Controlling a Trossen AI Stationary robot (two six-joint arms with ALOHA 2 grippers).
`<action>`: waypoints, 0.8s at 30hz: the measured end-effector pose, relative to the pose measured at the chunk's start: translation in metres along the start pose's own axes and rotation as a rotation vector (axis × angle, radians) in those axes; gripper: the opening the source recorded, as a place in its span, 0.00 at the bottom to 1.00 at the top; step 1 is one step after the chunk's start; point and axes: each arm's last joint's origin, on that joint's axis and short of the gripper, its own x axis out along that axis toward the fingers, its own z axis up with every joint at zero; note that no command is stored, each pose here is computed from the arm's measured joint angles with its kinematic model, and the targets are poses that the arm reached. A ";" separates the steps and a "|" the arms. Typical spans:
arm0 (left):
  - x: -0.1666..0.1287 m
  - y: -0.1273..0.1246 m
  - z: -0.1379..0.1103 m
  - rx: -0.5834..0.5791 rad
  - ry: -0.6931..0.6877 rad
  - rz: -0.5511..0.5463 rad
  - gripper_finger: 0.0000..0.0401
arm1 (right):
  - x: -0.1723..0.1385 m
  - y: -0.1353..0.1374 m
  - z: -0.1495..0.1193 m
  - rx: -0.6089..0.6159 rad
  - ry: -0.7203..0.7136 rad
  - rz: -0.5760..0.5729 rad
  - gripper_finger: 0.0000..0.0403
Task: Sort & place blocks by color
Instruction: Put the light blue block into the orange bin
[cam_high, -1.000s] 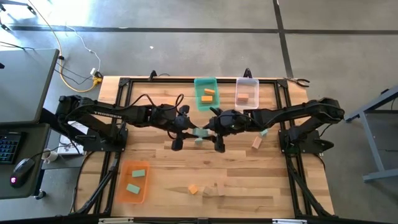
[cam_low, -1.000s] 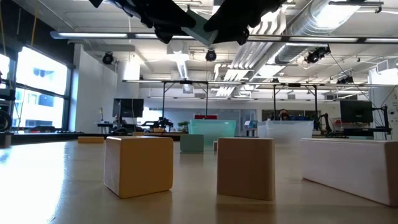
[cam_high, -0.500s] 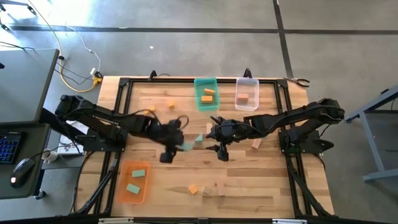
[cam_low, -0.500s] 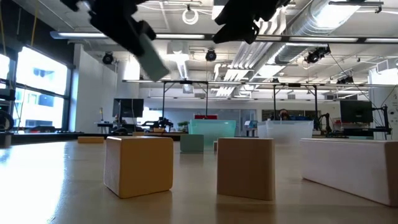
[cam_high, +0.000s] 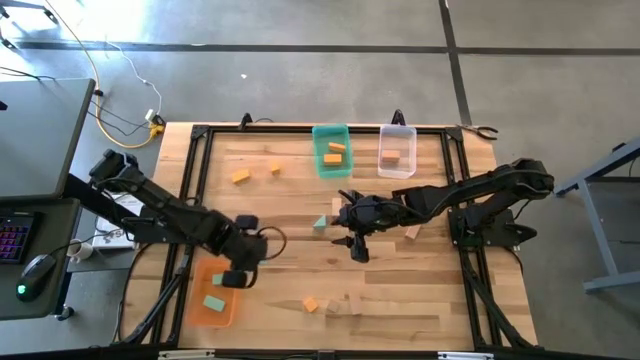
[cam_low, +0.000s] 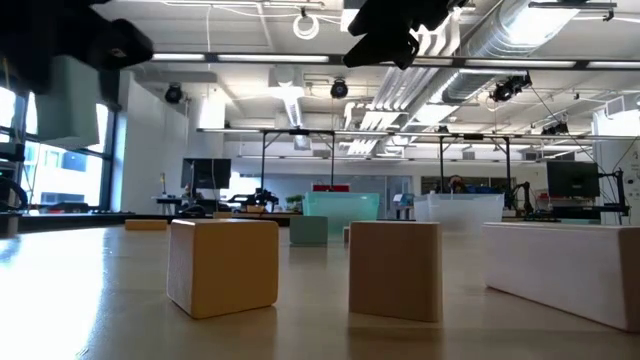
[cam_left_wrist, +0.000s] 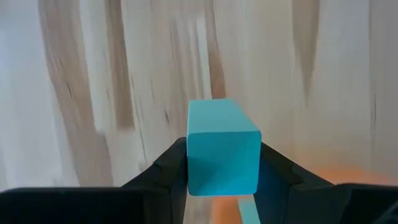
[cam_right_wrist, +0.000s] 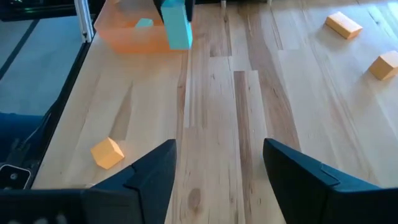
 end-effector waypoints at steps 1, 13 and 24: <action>-0.001 -0.003 -0.004 -0.011 0.021 0.006 0.28 | 0.000 0.000 0.000 0.000 0.000 0.000 0.57; -0.008 -0.036 -0.040 -0.081 0.183 0.031 0.28 | 0.000 -0.002 0.000 0.000 -0.009 -0.052 0.57; -0.013 -0.048 -0.060 -0.163 0.293 0.036 0.29 | -0.001 -0.003 -0.010 0.155 0.092 -0.059 0.57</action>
